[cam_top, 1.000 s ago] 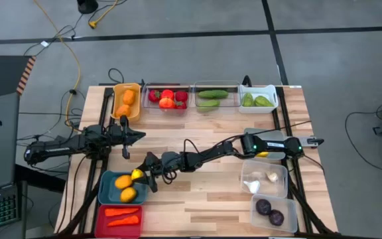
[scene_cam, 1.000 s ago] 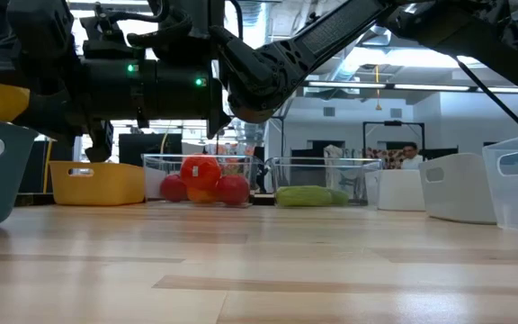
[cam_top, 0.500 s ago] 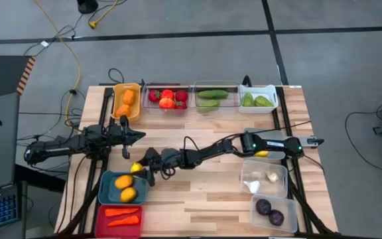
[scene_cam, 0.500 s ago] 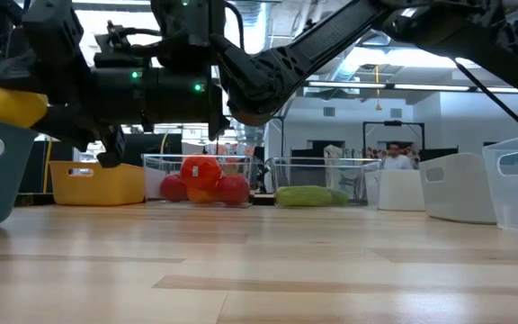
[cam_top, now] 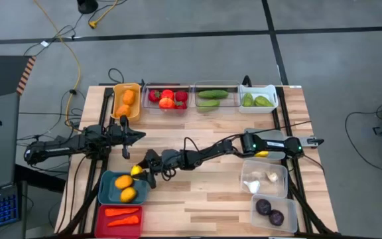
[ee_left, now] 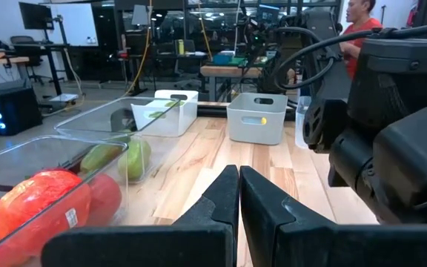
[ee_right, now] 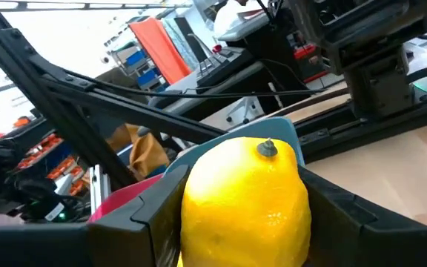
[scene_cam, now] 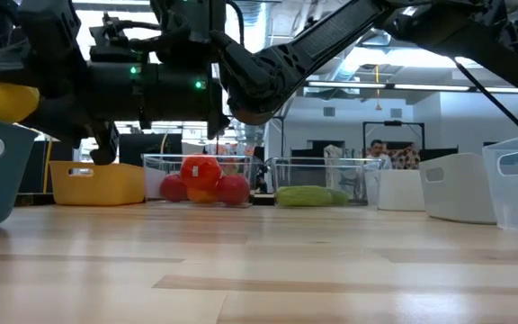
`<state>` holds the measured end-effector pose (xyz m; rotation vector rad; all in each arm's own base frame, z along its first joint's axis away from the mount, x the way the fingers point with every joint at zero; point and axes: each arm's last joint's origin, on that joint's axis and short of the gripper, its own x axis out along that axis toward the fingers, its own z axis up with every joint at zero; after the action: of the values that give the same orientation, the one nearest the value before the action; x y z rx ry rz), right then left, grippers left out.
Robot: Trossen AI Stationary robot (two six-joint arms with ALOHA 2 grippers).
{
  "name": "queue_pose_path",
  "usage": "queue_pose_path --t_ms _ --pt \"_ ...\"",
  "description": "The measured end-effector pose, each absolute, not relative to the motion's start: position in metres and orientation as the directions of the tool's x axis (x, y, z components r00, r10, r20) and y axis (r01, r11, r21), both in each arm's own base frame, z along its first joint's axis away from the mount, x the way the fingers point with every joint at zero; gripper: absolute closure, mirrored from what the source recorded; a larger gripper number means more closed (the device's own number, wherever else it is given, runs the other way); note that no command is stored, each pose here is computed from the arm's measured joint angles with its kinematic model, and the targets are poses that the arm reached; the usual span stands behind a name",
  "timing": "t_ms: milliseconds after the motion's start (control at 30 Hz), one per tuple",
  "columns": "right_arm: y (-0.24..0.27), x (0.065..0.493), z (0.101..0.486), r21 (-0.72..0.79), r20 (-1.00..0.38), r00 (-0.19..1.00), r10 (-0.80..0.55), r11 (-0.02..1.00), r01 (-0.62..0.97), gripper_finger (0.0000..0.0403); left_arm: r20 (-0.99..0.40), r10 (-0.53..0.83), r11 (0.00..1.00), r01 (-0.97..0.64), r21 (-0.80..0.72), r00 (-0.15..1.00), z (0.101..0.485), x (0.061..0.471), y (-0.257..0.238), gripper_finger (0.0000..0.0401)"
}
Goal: Sort produce into baskets
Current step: Put the yellow lemon into the blue bin, then return to Home Position
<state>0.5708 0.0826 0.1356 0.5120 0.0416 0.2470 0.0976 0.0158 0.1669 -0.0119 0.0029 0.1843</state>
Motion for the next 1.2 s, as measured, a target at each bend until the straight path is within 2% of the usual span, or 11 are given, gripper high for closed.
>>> queue_pose_path --t_ms 200,567,700,867,1200 --pt "0.085 0.57 0.136 0.444 0.028 0.954 0.297 0.852 -0.278 0.015 -0.004 0.183 0.983 -0.183 -0.012 0.983 0.167 0.098 0.016 0.0399" --pt "0.087 0.57 0.137 0.439 0.035 0.937 0.348 0.836 -0.328 0.0095 -0.004 0.183 0.983 -0.183 -0.011 0.983 0.167 0.098 0.016 0.0399" --pt "0.083 0.57 0.141 0.429 0.054 0.923 0.38 0.826 -0.365 0.0093 -0.004 0.183 0.983 -0.183 -0.011 0.983 0.167 0.098 0.016 0.0399" --pt "0.076 0.569 0.151 0.372 0.145 0.88 0.453 0.799 -0.473 0.01 -0.004 0.183 0.983 -0.183 -0.012 0.983 0.167 0.098 0.016 0.0399" --pt "0.073 0.569 0.153 0.375 0.16 0.876 0.455 0.793 -0.48 0.0102 -0.004 0.183 0.983 -0.183 -0.011 0.983 0.167 0.098 0.016 0.0399"
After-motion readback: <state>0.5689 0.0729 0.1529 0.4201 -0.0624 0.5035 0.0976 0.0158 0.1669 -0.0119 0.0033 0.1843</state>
